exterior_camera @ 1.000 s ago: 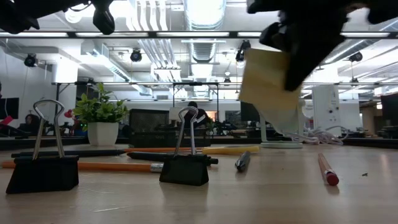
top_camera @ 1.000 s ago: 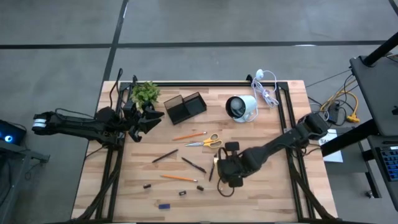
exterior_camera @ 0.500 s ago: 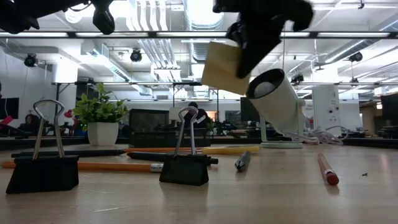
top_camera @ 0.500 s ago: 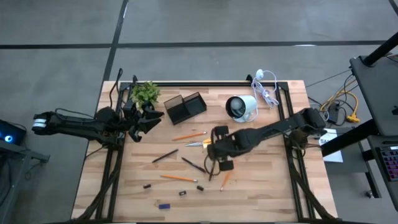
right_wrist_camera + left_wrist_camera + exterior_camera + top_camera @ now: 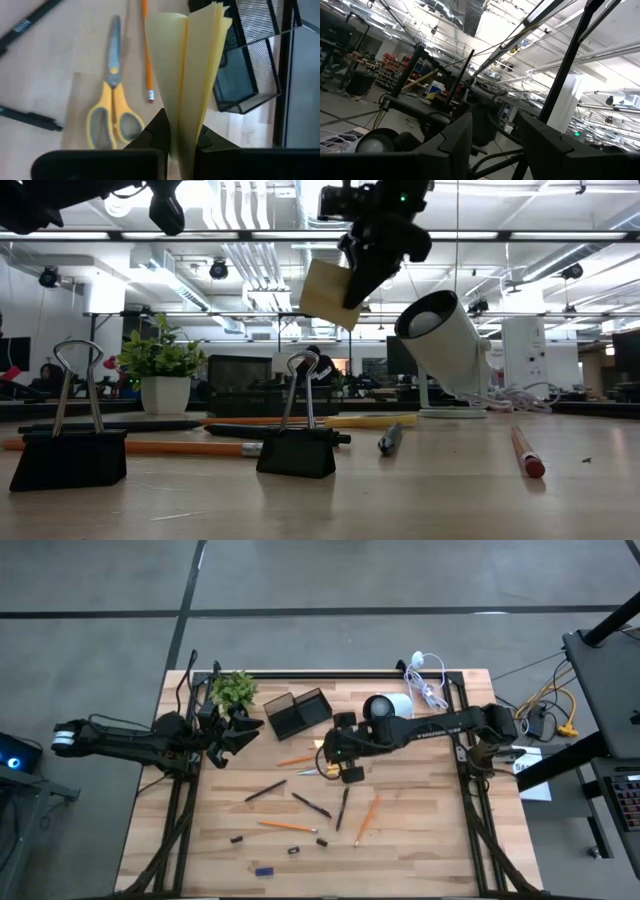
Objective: Pick and place office supplies into organizer
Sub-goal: Put the yellow sticky note into the black desk organizer
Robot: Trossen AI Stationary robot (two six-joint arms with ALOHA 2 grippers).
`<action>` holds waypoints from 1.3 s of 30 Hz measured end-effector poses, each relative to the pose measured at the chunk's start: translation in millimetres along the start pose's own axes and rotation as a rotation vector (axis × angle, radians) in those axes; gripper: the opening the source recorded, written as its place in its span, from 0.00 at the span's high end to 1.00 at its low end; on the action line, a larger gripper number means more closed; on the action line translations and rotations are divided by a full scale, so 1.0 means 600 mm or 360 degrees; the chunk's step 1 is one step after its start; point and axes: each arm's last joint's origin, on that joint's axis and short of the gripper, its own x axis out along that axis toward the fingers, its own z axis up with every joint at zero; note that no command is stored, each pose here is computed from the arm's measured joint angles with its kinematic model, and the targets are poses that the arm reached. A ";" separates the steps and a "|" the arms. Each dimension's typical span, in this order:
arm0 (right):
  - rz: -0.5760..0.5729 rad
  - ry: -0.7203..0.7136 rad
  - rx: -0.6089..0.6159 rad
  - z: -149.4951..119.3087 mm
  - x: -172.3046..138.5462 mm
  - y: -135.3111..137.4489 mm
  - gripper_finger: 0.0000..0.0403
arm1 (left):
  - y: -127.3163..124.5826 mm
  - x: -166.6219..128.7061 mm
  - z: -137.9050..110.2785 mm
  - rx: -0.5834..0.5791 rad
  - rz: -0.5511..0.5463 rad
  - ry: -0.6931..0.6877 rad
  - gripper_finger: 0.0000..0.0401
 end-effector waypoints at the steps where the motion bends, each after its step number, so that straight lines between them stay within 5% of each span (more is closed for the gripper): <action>1: -0.0001 0.0005 0.0000 -0.002 0.002 -0.007 0.97 | 0.000 0.000 0.000 0.0000 0.0000 0.0000 0.64; 27: -0.0088 -0.0190 -0.0088 -0.029 0.035 -0.165 0.97 | 0.000 0.000 0.000 0.0001 0.0000 -0.0001 0.64; 39: -0.0148 -0.0317 -0.0121 -0.028 0.056 -0.200 0.97 | 0.002 0.002 -0.002 0.0002 0.0045 -0.0011 0.64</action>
